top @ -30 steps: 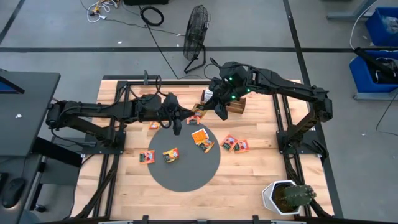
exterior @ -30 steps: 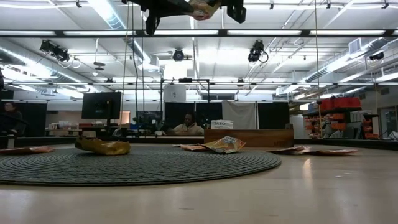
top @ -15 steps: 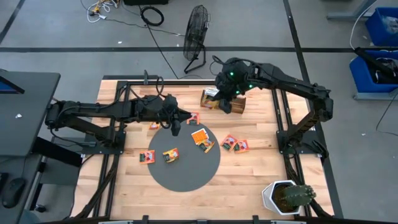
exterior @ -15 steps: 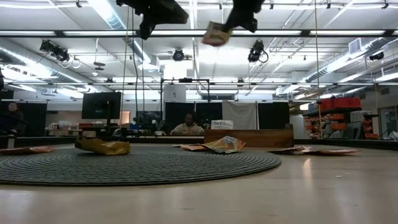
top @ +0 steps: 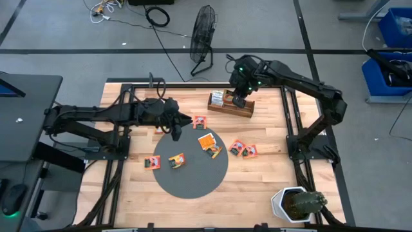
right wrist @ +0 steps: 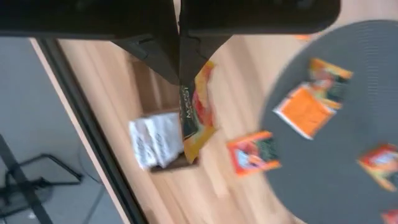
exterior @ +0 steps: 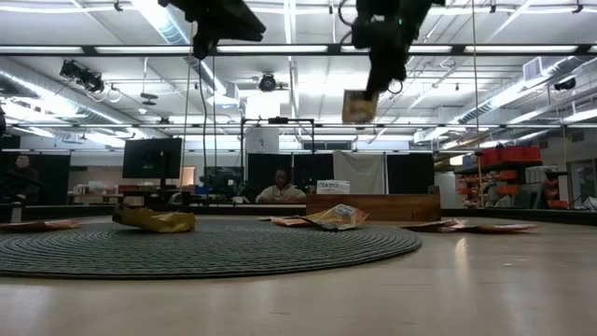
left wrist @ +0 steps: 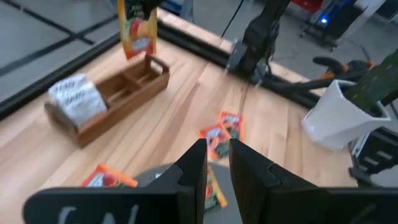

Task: Pick & Place Tea
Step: Put the yellow tea bag into the middle section of the wooden organizer

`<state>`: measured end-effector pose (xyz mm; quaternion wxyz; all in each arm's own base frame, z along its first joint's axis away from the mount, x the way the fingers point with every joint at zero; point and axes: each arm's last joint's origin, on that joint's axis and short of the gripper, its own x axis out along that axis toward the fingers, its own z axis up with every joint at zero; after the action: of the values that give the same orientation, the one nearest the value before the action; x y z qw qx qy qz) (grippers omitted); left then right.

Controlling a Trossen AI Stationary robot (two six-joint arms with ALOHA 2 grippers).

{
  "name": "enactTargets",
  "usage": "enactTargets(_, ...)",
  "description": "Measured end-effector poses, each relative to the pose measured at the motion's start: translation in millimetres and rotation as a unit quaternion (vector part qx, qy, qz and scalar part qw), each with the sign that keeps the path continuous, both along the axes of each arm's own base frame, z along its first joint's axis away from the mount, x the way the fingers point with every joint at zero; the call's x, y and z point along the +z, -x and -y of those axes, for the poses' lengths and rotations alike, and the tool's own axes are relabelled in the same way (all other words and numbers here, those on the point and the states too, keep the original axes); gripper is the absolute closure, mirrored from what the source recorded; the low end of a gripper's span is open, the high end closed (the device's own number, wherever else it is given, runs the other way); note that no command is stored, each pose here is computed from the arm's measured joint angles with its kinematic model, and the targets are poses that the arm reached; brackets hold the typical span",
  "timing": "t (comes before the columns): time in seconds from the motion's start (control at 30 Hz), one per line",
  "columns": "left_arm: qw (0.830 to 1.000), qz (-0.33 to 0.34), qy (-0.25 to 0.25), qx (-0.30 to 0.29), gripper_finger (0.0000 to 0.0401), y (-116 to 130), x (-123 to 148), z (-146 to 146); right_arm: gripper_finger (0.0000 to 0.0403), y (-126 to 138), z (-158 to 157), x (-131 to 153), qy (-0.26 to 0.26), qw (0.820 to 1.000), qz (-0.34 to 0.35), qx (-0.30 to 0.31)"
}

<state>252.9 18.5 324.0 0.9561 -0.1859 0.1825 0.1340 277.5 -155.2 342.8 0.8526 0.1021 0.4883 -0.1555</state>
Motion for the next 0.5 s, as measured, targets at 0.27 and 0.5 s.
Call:
enactTargets(0.27,1.000,0.001,0.007,-0.004,0.0330,1.7,1.4,3.5,0.0403,5.2,26.7,-51.4,0.035,0.999,-0.003,-0.040)
enactTargets(0.5,1.000,0.003,0.021,0.000,0.0330,1.5,1.1,4.6,0.0403,18.6,42.6,-84.5,0.046,0.998,-0.014,-0.046)
